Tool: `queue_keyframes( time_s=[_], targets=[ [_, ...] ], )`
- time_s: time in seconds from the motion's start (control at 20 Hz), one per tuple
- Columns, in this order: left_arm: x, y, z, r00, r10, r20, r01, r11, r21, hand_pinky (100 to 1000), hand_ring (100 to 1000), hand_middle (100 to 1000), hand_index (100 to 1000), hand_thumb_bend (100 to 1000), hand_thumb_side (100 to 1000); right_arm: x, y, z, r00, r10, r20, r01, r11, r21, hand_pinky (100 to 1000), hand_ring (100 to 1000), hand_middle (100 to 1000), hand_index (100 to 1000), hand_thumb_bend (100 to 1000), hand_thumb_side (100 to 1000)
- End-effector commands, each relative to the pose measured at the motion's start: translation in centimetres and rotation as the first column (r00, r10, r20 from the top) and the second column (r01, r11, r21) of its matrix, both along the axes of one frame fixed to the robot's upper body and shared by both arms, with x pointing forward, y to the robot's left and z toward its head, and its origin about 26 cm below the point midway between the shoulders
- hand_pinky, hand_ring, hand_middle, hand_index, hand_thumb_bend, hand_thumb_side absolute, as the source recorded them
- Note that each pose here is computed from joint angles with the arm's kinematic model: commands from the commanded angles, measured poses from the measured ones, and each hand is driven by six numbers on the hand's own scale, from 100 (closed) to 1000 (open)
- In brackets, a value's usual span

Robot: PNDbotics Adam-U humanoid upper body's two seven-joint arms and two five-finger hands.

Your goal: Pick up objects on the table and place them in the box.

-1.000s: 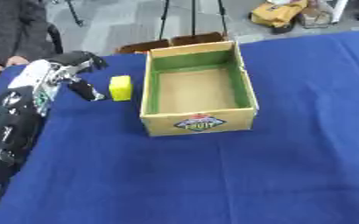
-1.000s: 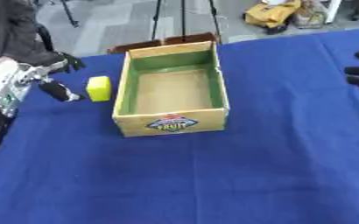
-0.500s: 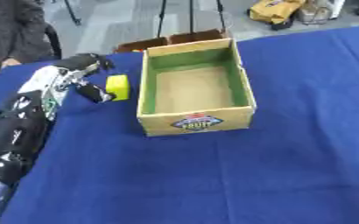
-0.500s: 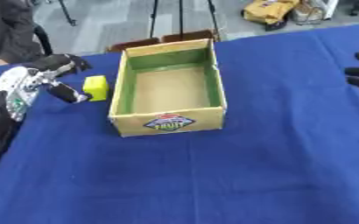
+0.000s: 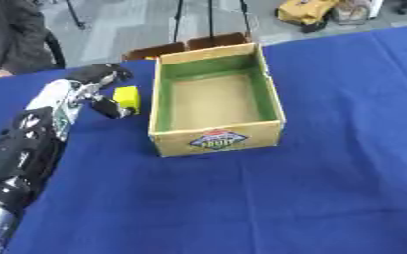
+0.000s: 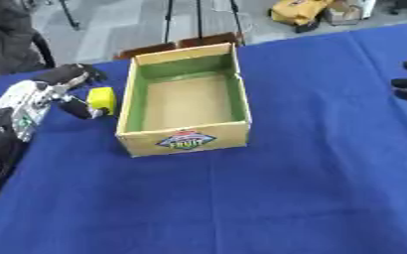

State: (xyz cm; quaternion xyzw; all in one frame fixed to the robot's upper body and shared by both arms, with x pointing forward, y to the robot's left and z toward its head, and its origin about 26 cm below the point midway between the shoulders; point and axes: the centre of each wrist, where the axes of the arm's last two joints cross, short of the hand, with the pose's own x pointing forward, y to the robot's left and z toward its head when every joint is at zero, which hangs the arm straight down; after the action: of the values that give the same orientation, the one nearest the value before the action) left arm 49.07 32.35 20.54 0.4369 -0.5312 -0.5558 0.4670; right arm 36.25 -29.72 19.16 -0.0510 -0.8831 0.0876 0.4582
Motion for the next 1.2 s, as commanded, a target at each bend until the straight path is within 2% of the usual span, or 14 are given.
queue_keyframes(
  time_s=[0.05,0.45,0.65,0.8,0.85,0.95,1.0,1.1,1.2],
  targets=[
    [0.0,0.5,1.9,0.999,0.008,0.046,-0.008,1.000,-0.001,814,756,755,885,414,263,-0.1,-0.2,1.2,0.999,0.004,0.032,-0.003,1.000,-0.024,808,766,810,909,307,835],
    [0.0,0.7,1.2,0.999,0.020,0.026,-0.020,1.000,0.001,795,724,720,853,395,258,-0.1,-0.2,1.2,0.999,0.004,0.033,-0.003,1.000,-0.026,808,767,810,909,308,834],
    [0.0,0.6,0.9,1.000,0.018,0.021,-0.018,1.000,0.000,756,681,666,807,373,250,-0.1,-0.2,1.3,0.999,0.003,0.034,-0.002,1.000,-0.026,808,767,810,909,308,834],
    [0.0,0.6,0.7,1.000,0.017,0.022,-0.017,1.000,0.002,676,603,582,723,327,232,-0.1,-0.2,1.3,0.999,0.004,0.035,-0.003,1.000,-0.025,808,767,810,909,307,834],
    [0.0,0.6,0.7,1.000,0.017,0.025,-0.017,1.000,0.002,676,603,582,723,327,232,-0.1,-0.2,1.3,0.999,0.003,0.035,-0.003,1.000,-0.025,808,767,810,909,307,834],
    [0.0,0.6,0.8,0.999,0.015,0.033,-0.015,1.000,-0.002,572,501,479,615,274,225,-0.1,-0.2,1.2,0.999,0.003,0.034,-0.002,1.000,-0.024,808,767,810,909,307,834],
    [0.0,0.6,0.8,0.999,0.014,0.036,-0.014,1.000,-0.006,572,501,479,615,274,225,-0.1,-0.2,1.2,0.999,0.003,0.034,-0.002,1.000,-0.023,808,767,810,909,307,834],
    [0.0,0.6,0.9,0.999,0.008,0.040,-0.008,1.000,-0.018,485,422,392,516,236,223,-0.1,-0.2,1.2,0.999,0.002,0.033,-0.002,1.000,-0.022,808,768,811,909,306,835],
    [0.0,0.6,1.1,0.999,0.000,0.042,0.001,1.000,-0.031,454,394,364,485,229,225,-0.1,-0.3,1.1,0.999,0.001,0.032,-0.001,1.000,-0.020,808,768,811,909,305,835]
  ],
)
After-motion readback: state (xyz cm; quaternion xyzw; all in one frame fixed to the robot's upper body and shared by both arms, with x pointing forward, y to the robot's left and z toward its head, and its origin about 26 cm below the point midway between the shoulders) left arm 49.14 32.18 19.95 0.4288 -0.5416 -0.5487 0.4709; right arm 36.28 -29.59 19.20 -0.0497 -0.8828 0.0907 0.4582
